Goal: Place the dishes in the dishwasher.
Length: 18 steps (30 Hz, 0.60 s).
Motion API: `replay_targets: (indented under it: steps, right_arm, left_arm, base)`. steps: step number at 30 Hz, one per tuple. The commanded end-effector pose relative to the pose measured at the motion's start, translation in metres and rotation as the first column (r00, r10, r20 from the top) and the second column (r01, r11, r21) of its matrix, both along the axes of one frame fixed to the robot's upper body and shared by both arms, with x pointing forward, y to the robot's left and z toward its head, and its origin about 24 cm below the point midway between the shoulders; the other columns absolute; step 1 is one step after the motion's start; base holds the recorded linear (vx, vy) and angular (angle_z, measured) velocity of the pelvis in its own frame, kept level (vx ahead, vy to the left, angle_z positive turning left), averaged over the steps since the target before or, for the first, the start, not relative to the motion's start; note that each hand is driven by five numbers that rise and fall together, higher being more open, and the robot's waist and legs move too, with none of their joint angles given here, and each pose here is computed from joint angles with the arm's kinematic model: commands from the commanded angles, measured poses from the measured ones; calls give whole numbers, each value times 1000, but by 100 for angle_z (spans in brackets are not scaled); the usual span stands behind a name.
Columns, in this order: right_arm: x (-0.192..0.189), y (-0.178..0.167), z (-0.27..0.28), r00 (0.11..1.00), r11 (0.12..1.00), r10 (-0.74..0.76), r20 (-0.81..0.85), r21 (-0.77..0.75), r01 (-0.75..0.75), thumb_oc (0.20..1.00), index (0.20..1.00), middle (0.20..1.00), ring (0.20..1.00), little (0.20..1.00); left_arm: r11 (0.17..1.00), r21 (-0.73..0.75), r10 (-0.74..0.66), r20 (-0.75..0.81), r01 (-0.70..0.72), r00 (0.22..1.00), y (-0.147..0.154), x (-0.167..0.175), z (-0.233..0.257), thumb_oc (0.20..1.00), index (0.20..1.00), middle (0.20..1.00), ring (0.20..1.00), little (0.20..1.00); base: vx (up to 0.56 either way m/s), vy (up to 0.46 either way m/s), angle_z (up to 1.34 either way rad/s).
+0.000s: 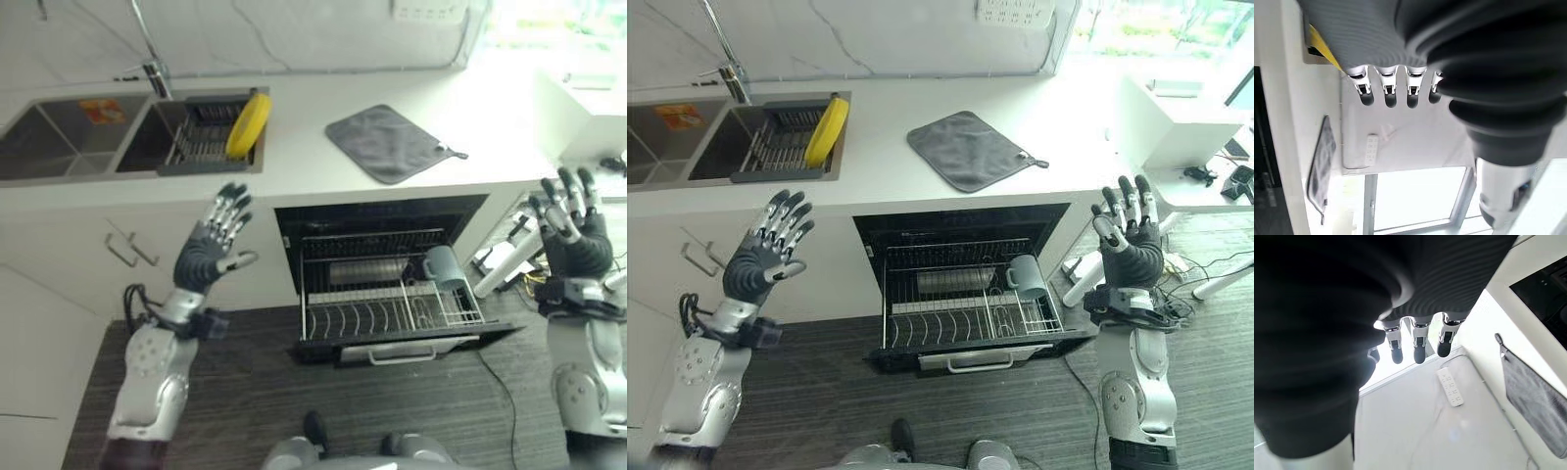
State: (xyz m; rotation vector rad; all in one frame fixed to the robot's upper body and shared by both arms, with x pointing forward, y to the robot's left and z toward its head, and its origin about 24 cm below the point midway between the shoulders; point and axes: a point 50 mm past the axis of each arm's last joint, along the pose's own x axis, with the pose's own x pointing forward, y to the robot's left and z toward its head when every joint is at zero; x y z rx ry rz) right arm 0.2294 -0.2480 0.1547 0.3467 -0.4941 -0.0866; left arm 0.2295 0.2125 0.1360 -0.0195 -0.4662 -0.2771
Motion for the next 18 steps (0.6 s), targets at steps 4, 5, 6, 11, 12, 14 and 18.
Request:
replay_targets:
  steps: [4, 5, 6, 11, 12, 14, 18]
  right_arm:
    - [-5, -7, 9, 997, 997, -43, 57, -58, 47, 1000, 1000, 1000, 1000, 1000]
    - [-6, -8, 7, 997, 995, -51, 50, -81, 55, 1000, 1000, 1000, 1000, 1000]
    - [-7, -10, 9, 997, 994, -66, 45, -82, 69, 1000, 1000, 1000, 1000, 1000]
    - [-4, -15, 14, 996, 991, -67, 61, -115, 74, 1000, 1000, 1000, 1000, 1000]
    - [-4, -15, 15, 996, 989, -64, 63, -132, 72, 1000, 1000, 1000, 1000, 1000]
    - [-3, -15, 16, 996, 985, -59, 64, -158, 68, 1000, 1000, 1000, 1000, 1000]
    - [1, -18, 27, 996, 981, -46, 77, -186, 59, 1000, 1000, 1000, 1000, 1000]
  left_arm:
    - [1000, -18, -10, 42, 11, 999, 2, -4, 10, 1000, 1000, 1000, 1000, 1000]
    - [998, -48, -27, 32, 28, 999, 4, -6, 7, 1000, 1000, 1000, 1000, 1000]
    - [997, -64, -42, 33, 45, 999, 3, -8, 7, 1000, 1000, 1000, 1000, 1000]
    - [987, -137, -72, 68, 81, 995, 3, -11, 11, 1000, 1000, 1000, 1000, 1000]
    - [984, -156, -74, 75, 85, 994, 4, -11, 11, 1000, 1000, 1000, 1000, 1000]
    - [979, -182, -74, 82, 88, 994, 5, -12, 10, 1000, 1000, 1000, 1000, 1000]
    - [967, -225, -99, 106, 121, 989, 1, -13, 8, 1000, 1000, 1000, 1000, 1000]
  base:
    - [-82, -211, 6]
    - [-142, -170, 29]
    - [-166, -112, 19]
    - [-68, 140, 34]
    - [7, 340, 48]
    - [48, 308, 40]
    - [78, 483, 0]
